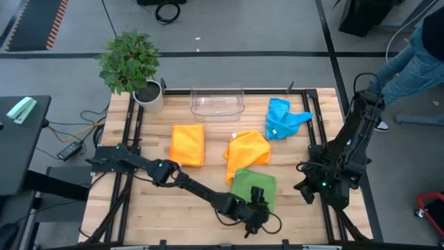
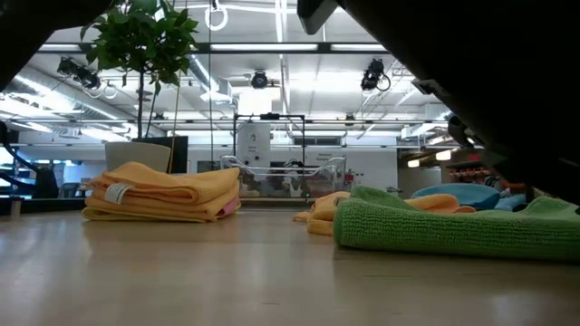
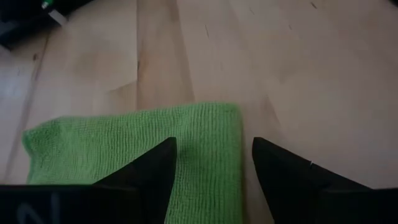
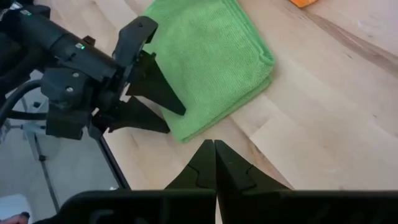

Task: Fold microfiber towels
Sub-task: Stack the folded green microfiber cloth on top of the folded orange microfiber cloth

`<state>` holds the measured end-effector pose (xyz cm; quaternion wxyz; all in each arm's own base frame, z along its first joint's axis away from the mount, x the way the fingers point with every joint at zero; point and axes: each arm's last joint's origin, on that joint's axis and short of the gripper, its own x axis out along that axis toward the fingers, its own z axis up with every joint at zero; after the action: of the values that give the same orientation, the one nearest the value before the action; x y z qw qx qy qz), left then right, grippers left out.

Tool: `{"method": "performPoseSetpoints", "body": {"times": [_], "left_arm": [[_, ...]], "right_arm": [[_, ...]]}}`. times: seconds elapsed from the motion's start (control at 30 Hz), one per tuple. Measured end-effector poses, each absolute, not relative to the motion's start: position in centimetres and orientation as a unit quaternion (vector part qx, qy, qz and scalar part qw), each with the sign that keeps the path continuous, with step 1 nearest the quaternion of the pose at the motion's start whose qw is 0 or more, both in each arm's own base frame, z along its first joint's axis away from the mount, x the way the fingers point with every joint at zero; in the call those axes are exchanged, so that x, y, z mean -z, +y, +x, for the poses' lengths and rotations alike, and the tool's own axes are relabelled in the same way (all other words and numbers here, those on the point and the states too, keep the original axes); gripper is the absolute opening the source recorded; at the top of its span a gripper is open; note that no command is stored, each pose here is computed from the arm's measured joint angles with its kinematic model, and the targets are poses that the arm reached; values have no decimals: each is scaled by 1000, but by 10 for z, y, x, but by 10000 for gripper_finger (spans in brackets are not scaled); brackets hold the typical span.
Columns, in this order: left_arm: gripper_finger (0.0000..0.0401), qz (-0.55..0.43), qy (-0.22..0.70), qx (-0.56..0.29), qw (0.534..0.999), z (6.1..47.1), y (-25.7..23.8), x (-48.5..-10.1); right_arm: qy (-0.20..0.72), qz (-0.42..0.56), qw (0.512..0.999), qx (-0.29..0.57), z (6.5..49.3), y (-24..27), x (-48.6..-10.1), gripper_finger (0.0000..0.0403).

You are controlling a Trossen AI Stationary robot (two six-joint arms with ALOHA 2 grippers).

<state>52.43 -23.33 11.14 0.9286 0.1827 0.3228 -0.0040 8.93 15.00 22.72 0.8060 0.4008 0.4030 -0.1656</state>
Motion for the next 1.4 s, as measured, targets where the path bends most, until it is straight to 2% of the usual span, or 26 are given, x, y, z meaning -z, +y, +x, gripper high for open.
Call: {"method": "performPoseSetpoints", "body": {"times": [0.13,0.23,0.33,0.57,0.63,0.87,1.17,1.33,1.4], "left_arm": [[215,177,333,3,926,523,-232,-109],[194,153,343,4,927,523,-230,-107],[155,121,353,-2,928,524,-226,-106],[32,96,360,-1,928,527,-218,-105],[13,90,357,-4,930,528,-217,-106],[11,72,323,0,944,536,-218,-137],[11,-39,292,-32,955,514,-186,-254],[11,-140,325,-93,931,484,-157,-307],[11,-152,354,-127,914,468,-147,-319]], "right_arm": [[403,400,806,166,89,150,-227,1],[404,399,806,167,89,150,-227,1],[403,398,807,167,89,150,-227,1],[402,397,808,168,89,149,-227,1],[402,396,808,168,89,149,-227,1],[402,396,808,167,89,149,-227,1],[390,374,827,156,90,149,-228,1],[365,367,842,152,92,149,-229,1],[355,367,847,148,92,150,-230,1]]}}
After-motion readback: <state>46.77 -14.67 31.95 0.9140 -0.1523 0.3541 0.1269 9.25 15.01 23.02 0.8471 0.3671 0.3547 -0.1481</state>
